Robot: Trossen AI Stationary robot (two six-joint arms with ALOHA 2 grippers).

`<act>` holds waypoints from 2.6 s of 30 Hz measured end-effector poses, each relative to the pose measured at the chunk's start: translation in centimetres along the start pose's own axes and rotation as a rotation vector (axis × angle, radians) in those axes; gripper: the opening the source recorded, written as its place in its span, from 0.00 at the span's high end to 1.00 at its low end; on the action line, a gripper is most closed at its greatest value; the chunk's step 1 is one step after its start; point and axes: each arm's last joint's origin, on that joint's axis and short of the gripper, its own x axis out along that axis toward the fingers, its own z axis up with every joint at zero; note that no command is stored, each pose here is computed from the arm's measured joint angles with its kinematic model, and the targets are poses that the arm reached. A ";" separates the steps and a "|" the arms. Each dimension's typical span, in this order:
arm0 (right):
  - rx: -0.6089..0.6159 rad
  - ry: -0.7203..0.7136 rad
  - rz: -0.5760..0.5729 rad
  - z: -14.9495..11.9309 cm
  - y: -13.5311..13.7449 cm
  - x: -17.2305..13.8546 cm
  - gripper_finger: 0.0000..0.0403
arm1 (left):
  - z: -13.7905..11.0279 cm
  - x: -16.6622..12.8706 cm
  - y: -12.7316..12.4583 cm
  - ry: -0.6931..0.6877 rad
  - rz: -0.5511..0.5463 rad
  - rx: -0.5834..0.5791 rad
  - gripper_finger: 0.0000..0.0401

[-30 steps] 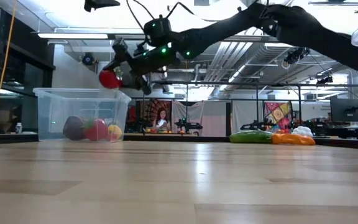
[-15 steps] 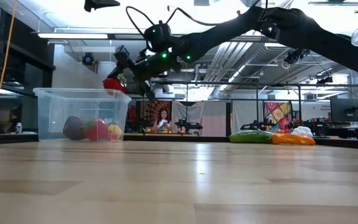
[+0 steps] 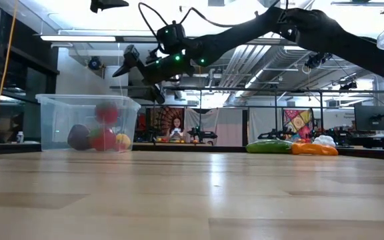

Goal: Sort produce into baskets
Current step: Put the top red tomato into the top transparent bin, then put the red tomato into the top transparent bin

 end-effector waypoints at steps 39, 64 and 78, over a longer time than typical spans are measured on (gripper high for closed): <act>-0.347 0.695 -0.346 14.6 -3.8 -24.6 0.05 | -3.2 3.1 1.1 0.290 -0.008 -0.111 0.01; -0.375 0.568 -0.230 5.1 0.1 -32.4 0.05 | -17.7 -4.7 -13.2 1.560 0.032 0.143 0.01; -0.274 0.395 0.028 5.2 6.7 -36.1 0.05 | -24.8 -15.0 -21.6 1.569 -0.205 0.483 0.01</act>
